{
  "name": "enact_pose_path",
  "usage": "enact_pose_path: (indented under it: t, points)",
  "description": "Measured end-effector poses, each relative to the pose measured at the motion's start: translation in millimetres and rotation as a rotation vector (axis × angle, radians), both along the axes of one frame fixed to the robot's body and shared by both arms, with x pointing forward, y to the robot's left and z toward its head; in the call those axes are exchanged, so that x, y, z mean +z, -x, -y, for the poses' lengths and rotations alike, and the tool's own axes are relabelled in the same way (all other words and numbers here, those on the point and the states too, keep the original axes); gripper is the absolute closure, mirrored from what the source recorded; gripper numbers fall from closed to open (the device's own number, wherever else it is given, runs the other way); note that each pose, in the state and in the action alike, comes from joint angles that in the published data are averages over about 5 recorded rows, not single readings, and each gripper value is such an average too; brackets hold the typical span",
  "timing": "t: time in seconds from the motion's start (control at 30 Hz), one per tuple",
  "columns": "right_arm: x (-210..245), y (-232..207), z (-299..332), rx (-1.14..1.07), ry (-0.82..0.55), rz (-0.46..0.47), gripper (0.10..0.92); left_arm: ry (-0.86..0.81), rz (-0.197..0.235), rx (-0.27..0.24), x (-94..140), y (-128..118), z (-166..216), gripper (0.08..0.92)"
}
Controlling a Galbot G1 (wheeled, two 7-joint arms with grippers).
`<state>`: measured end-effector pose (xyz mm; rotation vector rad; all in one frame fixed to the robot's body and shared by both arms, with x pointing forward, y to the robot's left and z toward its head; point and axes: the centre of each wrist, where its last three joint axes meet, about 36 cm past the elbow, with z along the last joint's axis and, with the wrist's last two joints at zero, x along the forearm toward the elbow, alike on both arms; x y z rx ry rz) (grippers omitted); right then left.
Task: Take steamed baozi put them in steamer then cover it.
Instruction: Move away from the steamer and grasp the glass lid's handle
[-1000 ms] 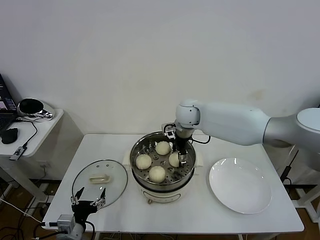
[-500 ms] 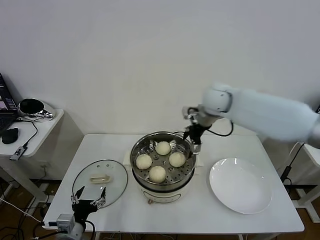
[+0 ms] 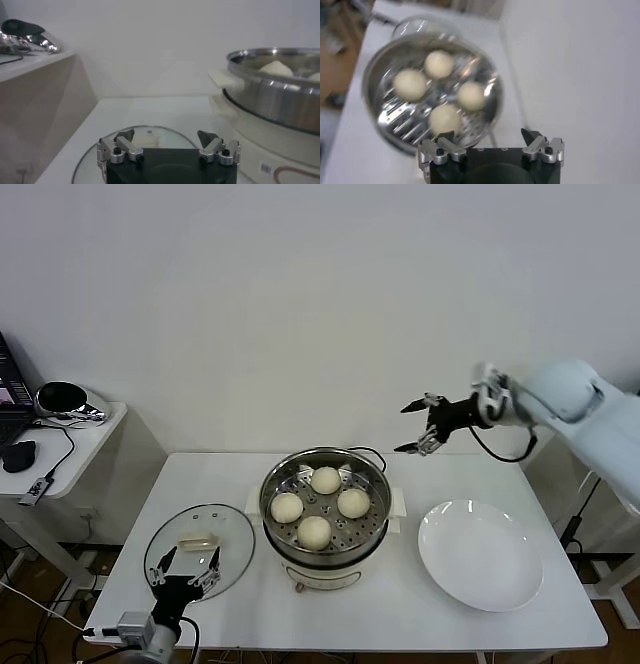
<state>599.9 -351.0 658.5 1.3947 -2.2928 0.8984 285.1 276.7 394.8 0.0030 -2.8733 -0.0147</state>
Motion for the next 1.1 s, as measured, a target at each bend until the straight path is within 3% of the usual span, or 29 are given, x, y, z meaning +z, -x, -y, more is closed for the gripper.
enact_pose_path:
  t: [0.33, 0.6, 0.83, 1.1]
  points:
    - [-86.2, 59.8, 39.7, -0.24, -0.444, 0.167, 0.2, -0.066, 0.077, 0.049, 1.5, -8.5, -7.7, 0.177]
    - [-176.7, 131.8, 59.9, -0.574, -0.773, 0.234, 0.2, -0.344, 0.137, 0.055, -8.9, -22.2, -19.6, 0.177]
    - [-245.1, 194.8, 67.5, -0.828, -0.877, 0.214, 0.2, -0.802, 0.121, -0.015, -33.2, -30.6, -26.8, 0.177]
    - [-277.1, 244.1, 71.4, -0.992, -0.895, 0.214, 0.2, -1.273, 0.096, -0.129, -67.4, -27.3, -31.2, 0.177]
